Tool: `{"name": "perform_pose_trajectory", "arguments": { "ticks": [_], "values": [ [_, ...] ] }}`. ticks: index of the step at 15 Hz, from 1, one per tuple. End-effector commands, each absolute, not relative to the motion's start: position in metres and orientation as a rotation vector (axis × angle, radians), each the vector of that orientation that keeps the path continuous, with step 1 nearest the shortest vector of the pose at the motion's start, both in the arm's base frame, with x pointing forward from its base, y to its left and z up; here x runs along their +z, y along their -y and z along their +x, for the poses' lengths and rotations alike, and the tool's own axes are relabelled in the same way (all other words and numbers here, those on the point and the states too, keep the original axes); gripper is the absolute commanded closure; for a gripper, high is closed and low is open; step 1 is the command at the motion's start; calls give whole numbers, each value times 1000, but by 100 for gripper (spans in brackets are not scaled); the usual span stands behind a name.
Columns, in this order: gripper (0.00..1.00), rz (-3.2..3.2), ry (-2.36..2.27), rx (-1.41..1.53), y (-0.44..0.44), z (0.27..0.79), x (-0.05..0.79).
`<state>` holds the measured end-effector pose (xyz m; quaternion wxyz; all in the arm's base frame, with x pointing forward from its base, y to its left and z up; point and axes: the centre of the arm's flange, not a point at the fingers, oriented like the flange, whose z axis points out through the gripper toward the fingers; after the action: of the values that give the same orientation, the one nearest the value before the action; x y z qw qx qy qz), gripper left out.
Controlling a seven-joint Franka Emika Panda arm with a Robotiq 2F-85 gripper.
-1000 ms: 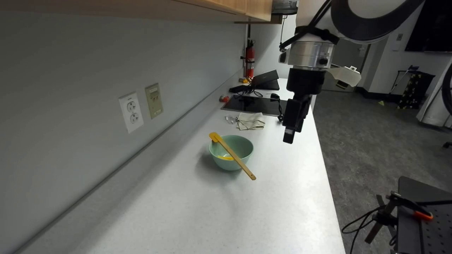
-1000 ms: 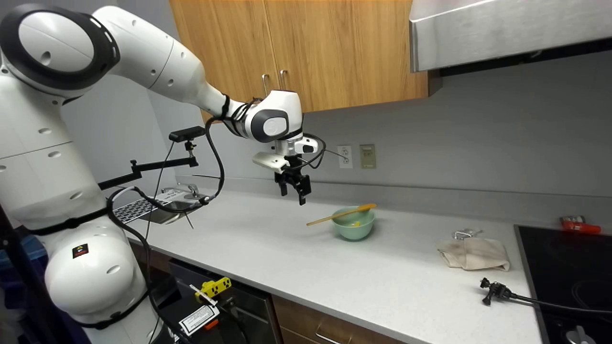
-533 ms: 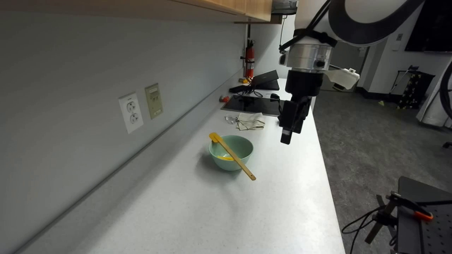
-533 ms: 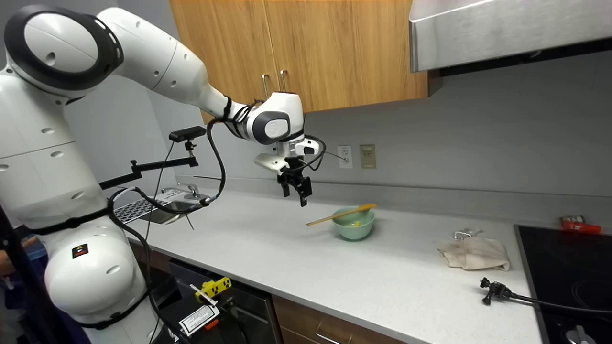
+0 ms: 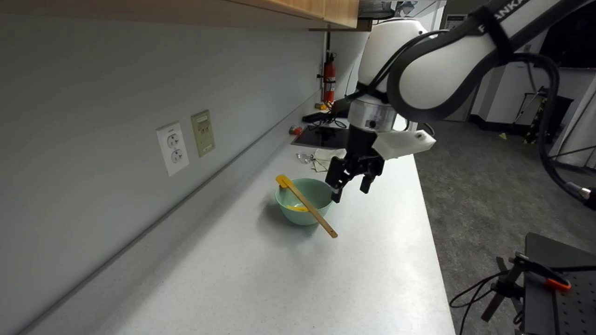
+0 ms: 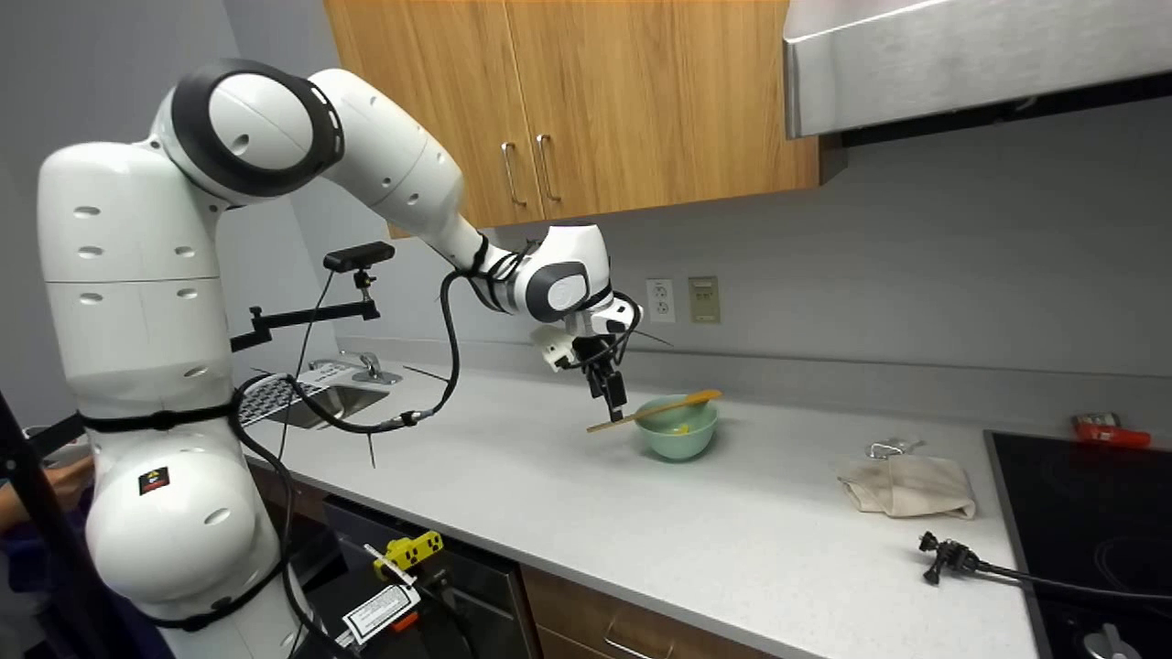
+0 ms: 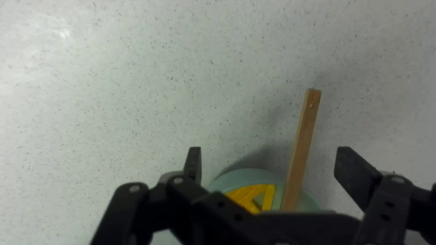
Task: Stir the contents in the green bow using the spatula
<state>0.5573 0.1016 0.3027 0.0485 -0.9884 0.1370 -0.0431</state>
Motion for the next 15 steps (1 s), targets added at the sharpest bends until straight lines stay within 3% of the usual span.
{"name": "perform_pose_trajectory", "arguments": {
  "ticks": [1,15],
  "values": [
    [0,-3015,-553,-202,-119,591,290],
    [0,-3016,-627,-189,-148,606,257]
  ]
}}
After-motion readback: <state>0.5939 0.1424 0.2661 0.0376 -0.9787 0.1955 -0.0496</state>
